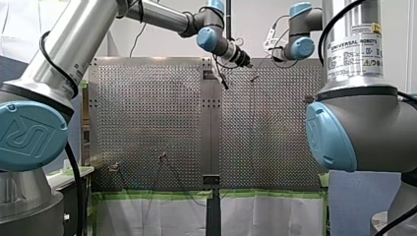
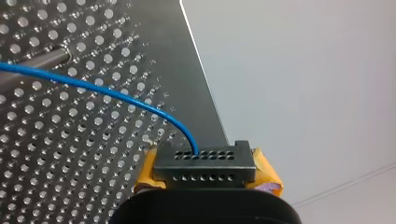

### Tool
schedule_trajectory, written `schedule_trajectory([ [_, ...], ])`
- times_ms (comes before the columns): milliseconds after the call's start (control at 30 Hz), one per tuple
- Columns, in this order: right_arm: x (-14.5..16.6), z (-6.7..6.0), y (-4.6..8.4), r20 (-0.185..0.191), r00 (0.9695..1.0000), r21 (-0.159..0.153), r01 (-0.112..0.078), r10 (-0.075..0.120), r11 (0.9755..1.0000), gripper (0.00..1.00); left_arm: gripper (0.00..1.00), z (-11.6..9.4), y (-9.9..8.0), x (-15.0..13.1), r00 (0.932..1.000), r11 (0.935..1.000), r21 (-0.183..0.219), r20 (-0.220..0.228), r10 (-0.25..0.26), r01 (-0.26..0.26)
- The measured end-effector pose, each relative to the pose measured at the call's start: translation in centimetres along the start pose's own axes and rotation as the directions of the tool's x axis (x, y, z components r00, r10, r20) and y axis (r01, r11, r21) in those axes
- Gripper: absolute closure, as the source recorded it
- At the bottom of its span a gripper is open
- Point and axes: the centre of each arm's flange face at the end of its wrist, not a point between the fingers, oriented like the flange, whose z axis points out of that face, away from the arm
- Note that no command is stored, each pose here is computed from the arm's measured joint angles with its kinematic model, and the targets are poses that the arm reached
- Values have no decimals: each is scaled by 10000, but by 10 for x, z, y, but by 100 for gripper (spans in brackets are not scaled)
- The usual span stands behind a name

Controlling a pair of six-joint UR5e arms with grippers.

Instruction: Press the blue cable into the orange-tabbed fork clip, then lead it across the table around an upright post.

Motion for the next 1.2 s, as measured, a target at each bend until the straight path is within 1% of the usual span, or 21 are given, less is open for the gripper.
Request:
schedule_trajectory([
  [133,1,0,-3,5,10000,91,-35,35,10000,100,2,12,9,22,9986,9989,-166,-305,-435,430],
  [233,0,-1,-5,34,10000,190,-48,47,9998,100,2,17,10,32,9966,9972,-128,-375,-734,730],
  [433,0,-1,-12,92,9999,409,-75,71,9991,100,2,22,4,38,9916,9915,226,-206,-1274,1279],
  [500,-1,-2,-15,99,9999,457,-84,80,9989,100,2,23,3,38,9895,9893,227,-109,-1440,1443],
  [600,-1,-2,-17,105,9999,500,-93,88,9987,100,2,24,4,36,9847,9847,107,96,-1738,1737],
  [700,0,-3,-19,107,9999,533,-99,93,9985,100,2,25,8,34,9781,9787,-63,366,-2048,2052],
  [900,4,-5,-23,34,10000,588,-83,81,9982,100,2,24,18,26,9613,9624,-529,877,-2612,2663],
  [1000,6,-6,-25,-2,10000,614,-75,75,9981,100,2,25,21,23,9506,9531,-634,1176,-2874,2960],
  [1033,7,-6,-25,-7,10000,620,-78,78,9980,100,2,25,22,22,9452,9490,-636,1316,-2989,3089],
  [1100,8,-6,-26,-24,10000,631,-84,85,9980,100,2,26,23,20,9366,9425,-593,1485,-3175,3289],
  [1133,8,-6,-26,-28,10000,637,-87,89,9979,100,2,26,22,20,9308,9382,-531,1565,-3304,3420],
  [1200,8,-6,-26,-25,10000,661,-91,93,9978,100,2,27,22,19,9221,9314,-426,1640,-3504,3615],
])
